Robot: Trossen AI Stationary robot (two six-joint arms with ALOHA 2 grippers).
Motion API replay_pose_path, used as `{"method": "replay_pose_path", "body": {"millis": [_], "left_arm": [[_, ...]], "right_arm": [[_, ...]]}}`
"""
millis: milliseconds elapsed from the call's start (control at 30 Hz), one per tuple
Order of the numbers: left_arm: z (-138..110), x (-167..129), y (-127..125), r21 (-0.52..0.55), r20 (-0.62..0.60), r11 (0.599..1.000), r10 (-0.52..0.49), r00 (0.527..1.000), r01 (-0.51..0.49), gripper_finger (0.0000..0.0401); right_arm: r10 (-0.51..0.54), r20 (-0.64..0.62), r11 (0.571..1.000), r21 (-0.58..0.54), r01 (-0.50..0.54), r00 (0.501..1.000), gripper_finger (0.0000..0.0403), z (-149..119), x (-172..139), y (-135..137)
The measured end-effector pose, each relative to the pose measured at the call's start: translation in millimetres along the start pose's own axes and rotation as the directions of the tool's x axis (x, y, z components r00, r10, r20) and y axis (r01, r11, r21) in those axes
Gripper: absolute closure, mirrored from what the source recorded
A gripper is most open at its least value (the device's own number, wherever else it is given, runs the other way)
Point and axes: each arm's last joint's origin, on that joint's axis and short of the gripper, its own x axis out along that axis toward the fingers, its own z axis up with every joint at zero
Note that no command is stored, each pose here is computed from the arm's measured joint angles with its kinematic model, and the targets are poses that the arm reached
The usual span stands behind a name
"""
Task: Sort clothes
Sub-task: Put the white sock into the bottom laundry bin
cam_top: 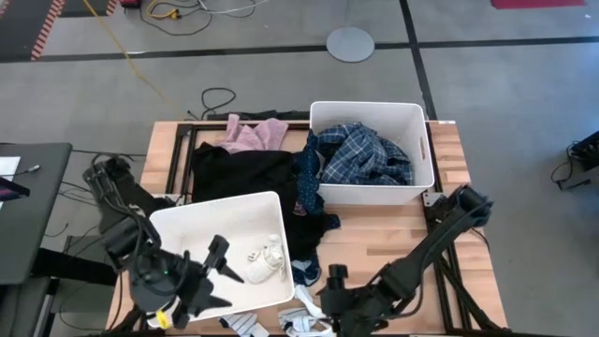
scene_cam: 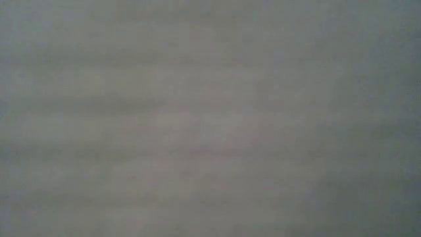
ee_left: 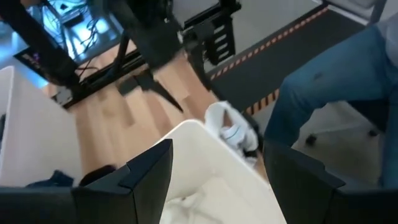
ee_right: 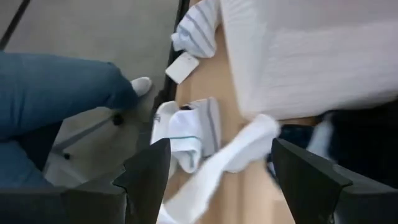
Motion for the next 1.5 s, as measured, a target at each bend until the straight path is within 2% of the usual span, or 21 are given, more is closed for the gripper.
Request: {"method": "replay_pose_path", "body": {"millis": [233, 400, 600, 767, 833, 933, 1133, 1167, 1367, 1500], "left_arm": [[2, 4, -15, -0.038, 0.014, 0.999, -0.007, 1.000, 0.008, 0.0159], [1, 17, -27, -0.026, -0.002, 1.000, -0.013, 1.000, 0.013, 0.0159], [-1, 31, -38, -0.017, -0.025, 1.000, -0.026, 0.999, 0.026, 0.0159], [-2, 36, -45, -0.013, -0.039, 0.999, -0.034, 0.999, 0.034, 0.0159], [-2, 36, -46, -0.009, -0.041, 0.999, -0.038, 0.998, 0.038, 0.0159], [-2, 35, -46, -0.014, -0.037, 0.999, -0.039, 0.999, 0.039, 0.0159], [-2, 35, -46, -0.011, -0.037, 1.000, -0.030, 0.999, 0.030, 0.0159], [-2, 35, -46, -0.010, -0.037, 1.000, -0.029, 0.999, 0.028, 0.0159], [-2, 37, -42, -0.004, -0.038, 1.000, -0.007, 0.999, 0.007, 0.0159], [-2, 39, -38, -0.009, -0.042, 1.000, 0.008, 0.999, -0.008, 0.0159]], "right_arm": [[-0.034, -0.109, 0.993, 0.106, 0.046, 0.993, 0.0106, -29, 52, 8], [-0.047, -0.158, 0.987, 0.146, 0.070, 0.986, 0.0106, -46, 81, 10], [-0.082, -0.195, 0.978, 0.171, 0.116, 0.977, 0.0108, -56, 98, 5], [-0.098, -0.205, 0.975, 0.178, 0.136, 0.974, 0.0128, -59, 102, 3], [-0.099, -0.194, 0.975, 0.177, 0.134, 0.976, 0.0148, -58, 100, 5], [-0.102, -0.185, 0.977, 0.164, 0.133, 0.977, 0.0202, -58, 97, 7], [-0.095, -0.180, 0.987, 0.109, 0.116, 0.979, 0.0367, -58, 93, 13], [-0.094, -0.178, 0.989, 0.098, 0.112, 0.980, 0.0383, -57, 92, 13], [-0.100, -0.182, 0.990, 0.076, 0.115, 0.978, 0.0397, -56, 89, 12], [-0.132, -0.164, 0.988, 0.063, 0.144, 0.978, 0.0400, -51, 74, 11]]}}
